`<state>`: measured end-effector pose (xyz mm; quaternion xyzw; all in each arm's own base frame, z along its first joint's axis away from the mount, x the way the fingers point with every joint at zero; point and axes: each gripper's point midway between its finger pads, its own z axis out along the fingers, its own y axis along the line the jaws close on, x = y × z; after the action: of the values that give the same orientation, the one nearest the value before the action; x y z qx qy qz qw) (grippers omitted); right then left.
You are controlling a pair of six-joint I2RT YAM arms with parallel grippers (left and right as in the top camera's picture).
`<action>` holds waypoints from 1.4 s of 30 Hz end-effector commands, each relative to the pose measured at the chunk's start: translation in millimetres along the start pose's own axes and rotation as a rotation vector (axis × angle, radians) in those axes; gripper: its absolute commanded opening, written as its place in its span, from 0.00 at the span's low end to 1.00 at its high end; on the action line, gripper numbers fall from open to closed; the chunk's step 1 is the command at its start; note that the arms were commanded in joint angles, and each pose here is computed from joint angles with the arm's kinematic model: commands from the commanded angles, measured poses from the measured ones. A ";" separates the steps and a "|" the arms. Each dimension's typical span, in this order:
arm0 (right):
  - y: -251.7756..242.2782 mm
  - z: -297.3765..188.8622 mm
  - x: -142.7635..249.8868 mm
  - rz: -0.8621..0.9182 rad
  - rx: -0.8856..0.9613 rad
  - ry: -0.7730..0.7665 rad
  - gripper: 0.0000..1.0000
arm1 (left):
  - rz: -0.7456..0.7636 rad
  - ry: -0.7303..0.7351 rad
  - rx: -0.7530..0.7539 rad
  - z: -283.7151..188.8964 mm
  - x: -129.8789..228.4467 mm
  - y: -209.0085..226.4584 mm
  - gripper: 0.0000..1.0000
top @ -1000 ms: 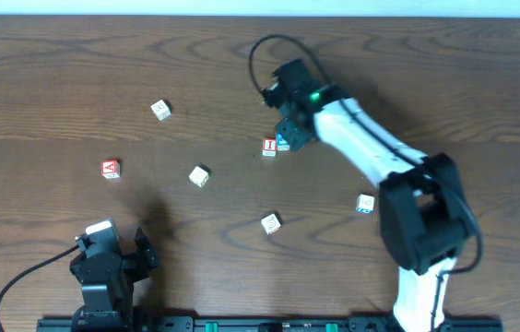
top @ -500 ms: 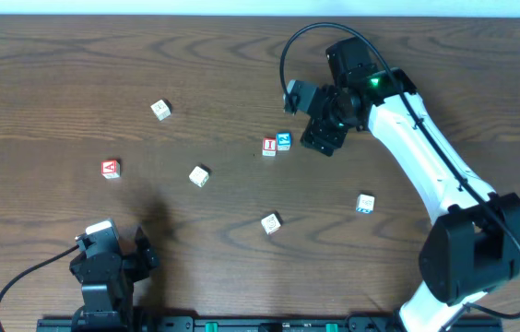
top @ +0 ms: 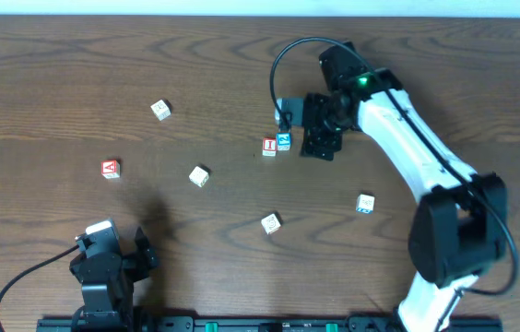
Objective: Spell out Ai2
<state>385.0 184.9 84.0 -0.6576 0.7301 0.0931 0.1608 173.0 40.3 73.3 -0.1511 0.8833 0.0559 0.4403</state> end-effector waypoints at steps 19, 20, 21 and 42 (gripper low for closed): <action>-16.9 56.9 -8.4 -0.075 -0.003 -0.060 0.94 | 0.026 0.057 -0.017 4.8 17.6 3.8 0.95; -16.2 57.7 -8.8 -0.074 -0.008 -0.064 0.93 | 0.026 0.057 -0.017 4.8 17.6 3.8 0.95; -14.9 58.8 -10.1 -0.074 -0.015 -0.072 0.94 | 0.026 0.056 -0.017 4.8 17.5 3.8 0.95; -11.7 83.5 -15.5 -0.061 -0.054 -0.120 0.74 | 0.026 0.057 -0.017 4.8 17.6 3.8 0.95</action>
<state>411.5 221.1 22.1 -0.6771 0.6975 0.1308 0.1948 173.0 40.3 73.3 -0.1513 0.8833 0.0558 0.4403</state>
